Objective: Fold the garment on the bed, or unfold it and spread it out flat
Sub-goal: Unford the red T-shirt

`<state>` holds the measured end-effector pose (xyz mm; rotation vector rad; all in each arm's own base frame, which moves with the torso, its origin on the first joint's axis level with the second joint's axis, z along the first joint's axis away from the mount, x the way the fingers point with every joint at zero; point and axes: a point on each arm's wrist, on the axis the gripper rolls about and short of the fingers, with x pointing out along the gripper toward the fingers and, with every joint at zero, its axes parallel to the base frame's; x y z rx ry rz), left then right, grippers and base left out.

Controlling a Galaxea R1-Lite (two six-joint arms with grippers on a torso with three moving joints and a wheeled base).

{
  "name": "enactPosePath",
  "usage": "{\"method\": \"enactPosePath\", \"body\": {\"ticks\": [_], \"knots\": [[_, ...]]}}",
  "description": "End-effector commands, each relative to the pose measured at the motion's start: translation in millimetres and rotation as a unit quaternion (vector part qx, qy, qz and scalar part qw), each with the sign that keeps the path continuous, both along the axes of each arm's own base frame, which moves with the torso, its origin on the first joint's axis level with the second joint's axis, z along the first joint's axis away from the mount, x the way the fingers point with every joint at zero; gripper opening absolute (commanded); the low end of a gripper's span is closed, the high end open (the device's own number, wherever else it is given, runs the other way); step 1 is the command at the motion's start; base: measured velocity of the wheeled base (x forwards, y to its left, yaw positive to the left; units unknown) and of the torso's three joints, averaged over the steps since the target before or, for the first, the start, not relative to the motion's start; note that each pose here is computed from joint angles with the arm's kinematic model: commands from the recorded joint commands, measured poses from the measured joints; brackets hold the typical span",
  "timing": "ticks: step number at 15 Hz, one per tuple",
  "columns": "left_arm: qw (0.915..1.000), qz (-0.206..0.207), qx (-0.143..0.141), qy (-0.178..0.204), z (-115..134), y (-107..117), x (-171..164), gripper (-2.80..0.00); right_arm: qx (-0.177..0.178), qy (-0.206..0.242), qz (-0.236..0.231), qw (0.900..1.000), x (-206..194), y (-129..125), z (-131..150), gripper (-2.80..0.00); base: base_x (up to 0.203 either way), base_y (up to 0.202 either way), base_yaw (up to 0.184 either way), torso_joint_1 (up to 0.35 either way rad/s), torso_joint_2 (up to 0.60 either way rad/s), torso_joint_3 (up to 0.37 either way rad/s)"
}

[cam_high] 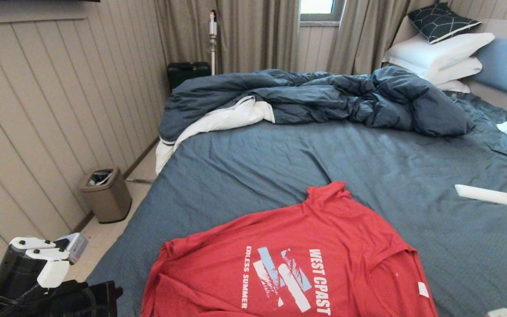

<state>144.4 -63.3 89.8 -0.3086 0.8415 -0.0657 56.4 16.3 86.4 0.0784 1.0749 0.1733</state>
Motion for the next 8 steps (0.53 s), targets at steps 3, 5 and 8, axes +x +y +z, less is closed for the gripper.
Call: {"method": "enactPosePath", "body": {"ticks": [3,5,8], "knots": [[1.0,0.002,-0.002,-0.003,0.9,0.2,-0.4,-2.8,0.001,-0.002,0.0,1.0,0.4,0.0,1.3,-2.8,0.0,0.0,0.0,0.0,0.0,0.0],[1.0,0.002,-0.002,-0.003,0.9,0.2,-0.4,-2.8,0.0,0.003,0.001,1.0,0.5,0.3,-0.1,-2.8,0.0,0.0,0.0,0.0,0.0,0.0],[1.0,0.001,-0.003,-0.003,0.9,0.2,-0.4,-2.8,-0.003,0.01,0.001,1.0,1.7,0.6,-1.8,-2.8,0.0,0.0,0.0,0.0,0.0,0.0]]}}
